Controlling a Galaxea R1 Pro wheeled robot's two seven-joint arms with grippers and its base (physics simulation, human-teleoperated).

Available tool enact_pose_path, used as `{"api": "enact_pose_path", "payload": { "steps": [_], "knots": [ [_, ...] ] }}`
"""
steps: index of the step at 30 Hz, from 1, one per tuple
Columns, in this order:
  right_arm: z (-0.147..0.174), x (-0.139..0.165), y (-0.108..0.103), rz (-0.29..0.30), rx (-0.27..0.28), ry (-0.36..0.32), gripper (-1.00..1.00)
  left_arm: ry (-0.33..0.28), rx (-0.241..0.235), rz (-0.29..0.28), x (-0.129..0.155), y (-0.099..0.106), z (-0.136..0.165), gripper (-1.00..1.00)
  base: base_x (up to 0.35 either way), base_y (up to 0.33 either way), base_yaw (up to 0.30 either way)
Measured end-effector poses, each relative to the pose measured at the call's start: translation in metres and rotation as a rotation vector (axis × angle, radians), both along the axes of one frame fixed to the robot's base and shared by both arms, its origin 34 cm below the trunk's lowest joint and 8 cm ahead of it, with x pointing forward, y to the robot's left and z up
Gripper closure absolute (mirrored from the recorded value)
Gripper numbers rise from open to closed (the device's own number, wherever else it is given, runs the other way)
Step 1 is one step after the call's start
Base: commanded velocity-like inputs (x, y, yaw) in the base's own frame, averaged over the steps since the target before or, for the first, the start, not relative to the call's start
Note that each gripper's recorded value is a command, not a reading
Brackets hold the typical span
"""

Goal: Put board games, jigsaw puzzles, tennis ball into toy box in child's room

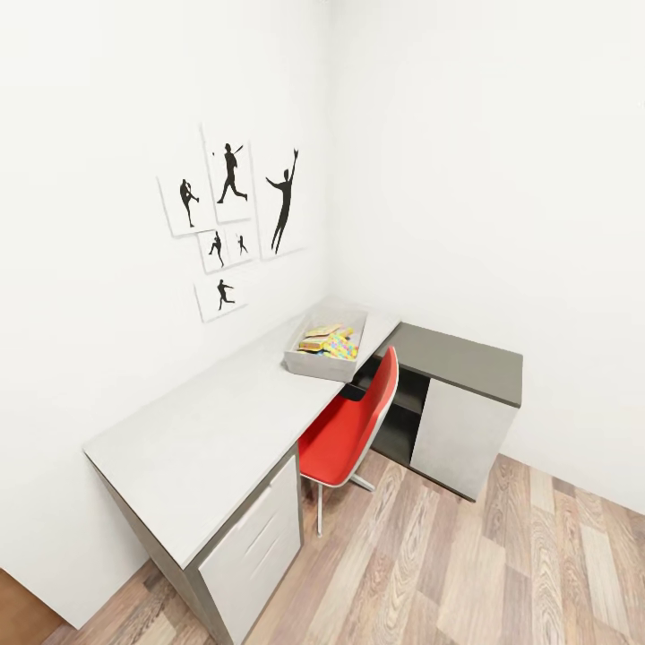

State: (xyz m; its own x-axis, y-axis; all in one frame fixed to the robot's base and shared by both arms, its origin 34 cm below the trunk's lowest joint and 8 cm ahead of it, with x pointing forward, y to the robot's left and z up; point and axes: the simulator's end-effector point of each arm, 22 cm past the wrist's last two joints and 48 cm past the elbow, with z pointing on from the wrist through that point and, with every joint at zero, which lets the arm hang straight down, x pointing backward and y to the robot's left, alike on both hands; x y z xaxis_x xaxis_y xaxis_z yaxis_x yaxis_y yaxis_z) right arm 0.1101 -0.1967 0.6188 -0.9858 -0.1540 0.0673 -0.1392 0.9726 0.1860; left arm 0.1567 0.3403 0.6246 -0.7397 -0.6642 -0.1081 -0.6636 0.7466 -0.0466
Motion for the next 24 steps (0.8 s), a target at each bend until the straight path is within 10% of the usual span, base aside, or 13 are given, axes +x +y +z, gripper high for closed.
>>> {"api": "enact_pose_path", "payload": {
  "steps": [24],
  "knots": [
    [0.0002, 0.0002, 0.0019, -0.004, 0.003, 0.000, -1.00, 0.000, 0.000, 0.000, 0.0000, 0.0000, 0.0000, -1.00, 0.000, 0.000, 0.000]
  ]
}}
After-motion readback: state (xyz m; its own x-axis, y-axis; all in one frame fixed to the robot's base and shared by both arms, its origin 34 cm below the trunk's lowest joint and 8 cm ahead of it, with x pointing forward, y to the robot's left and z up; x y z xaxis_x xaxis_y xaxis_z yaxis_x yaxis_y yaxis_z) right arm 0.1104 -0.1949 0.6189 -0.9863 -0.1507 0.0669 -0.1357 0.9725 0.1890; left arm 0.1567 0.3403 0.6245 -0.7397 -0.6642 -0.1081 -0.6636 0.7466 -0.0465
